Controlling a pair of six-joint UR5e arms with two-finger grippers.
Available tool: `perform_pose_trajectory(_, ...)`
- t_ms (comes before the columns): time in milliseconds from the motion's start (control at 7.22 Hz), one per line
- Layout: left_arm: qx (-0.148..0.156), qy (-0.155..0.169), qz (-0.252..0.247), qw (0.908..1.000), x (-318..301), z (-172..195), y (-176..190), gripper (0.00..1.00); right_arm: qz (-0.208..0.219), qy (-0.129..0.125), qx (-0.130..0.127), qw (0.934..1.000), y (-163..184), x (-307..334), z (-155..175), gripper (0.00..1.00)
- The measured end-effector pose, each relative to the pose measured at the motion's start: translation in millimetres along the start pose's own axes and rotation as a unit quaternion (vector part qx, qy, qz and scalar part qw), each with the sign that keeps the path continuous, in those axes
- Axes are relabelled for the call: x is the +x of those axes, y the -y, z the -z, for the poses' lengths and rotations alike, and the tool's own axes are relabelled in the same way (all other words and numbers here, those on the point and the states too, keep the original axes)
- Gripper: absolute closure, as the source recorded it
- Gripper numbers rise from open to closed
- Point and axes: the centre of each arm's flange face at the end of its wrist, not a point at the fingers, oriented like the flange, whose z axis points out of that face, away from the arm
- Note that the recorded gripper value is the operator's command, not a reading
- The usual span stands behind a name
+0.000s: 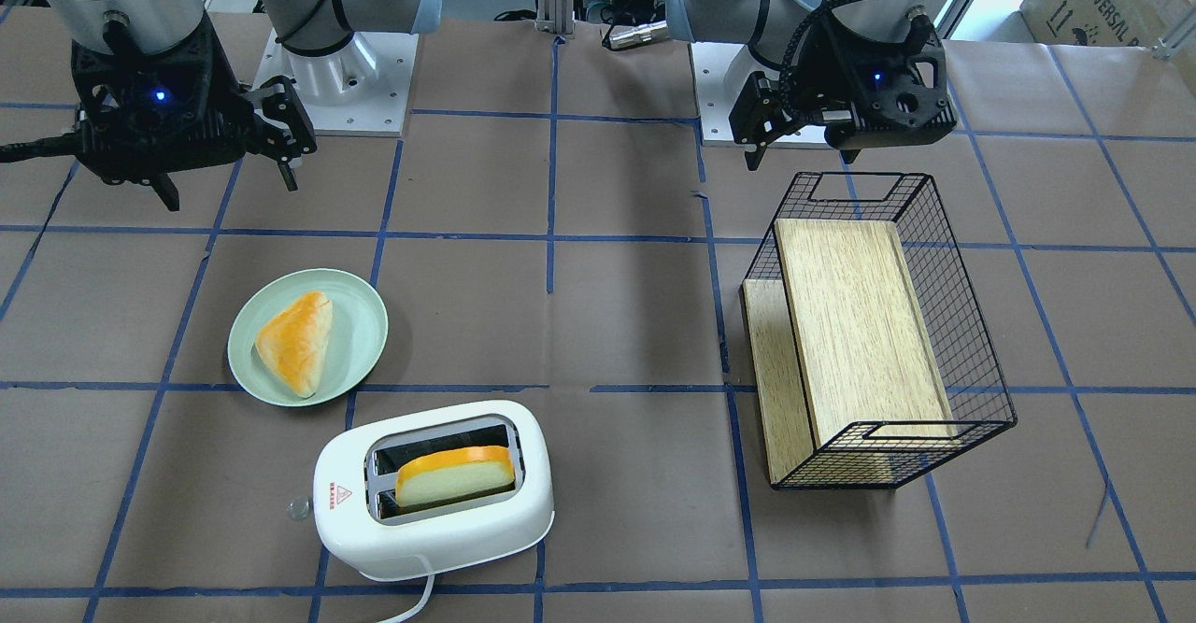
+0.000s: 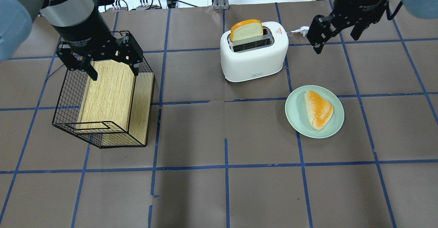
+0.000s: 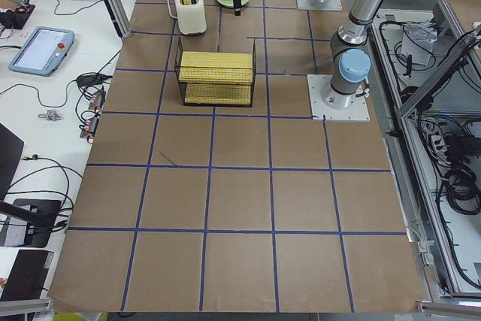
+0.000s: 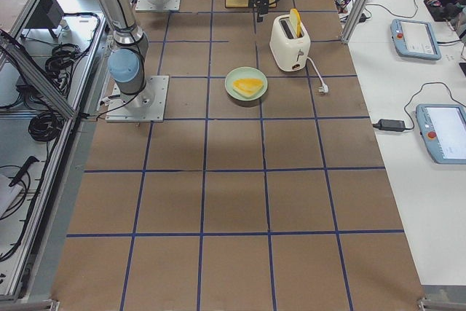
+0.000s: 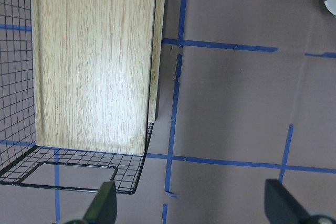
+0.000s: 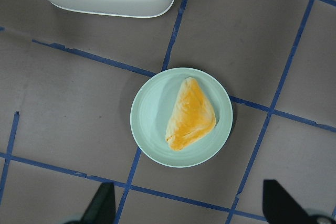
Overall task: Press toaster with right arm
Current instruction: 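Move the right gripper toward the toaster's side lever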
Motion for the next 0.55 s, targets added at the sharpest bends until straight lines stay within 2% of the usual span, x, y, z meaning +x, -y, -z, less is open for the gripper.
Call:
perform_pose_trajectory(138, 0.000, 0.000, 0.000, 1.0000, 0.0, 0.0, 0.0, 0.00, -0.001, -0.001, 0.002, 1.0000, 6.1, 2.9, -2.8, 0.49)
perform_pose_trajectory(277, 0.000, 0.000, 0.000, 1.0000, 0.0, 0.0, 0.0, 0.00, -0.003, 0.003, 0.006, 1.0000, 14.5, 7.1, -6.2, 0.88)
perform_pose_trajectory(415, 0.000, 0.000, 0.000, 1.0000, 0.0, 0.0, 0.0, 0.00, -0.006, 0.018, 0.014, 0.9997, 25.0, 14.5, -8.8, 0.95)
perform_pose_trajectory(554, 0.000, 0.000, 0.000, 1.0000, 0.0, 0.0, 0.0, 0.00, -0.012, 0.044, 0.024, 0.9987, 38.7, 26.9, -13.1, 0.95)
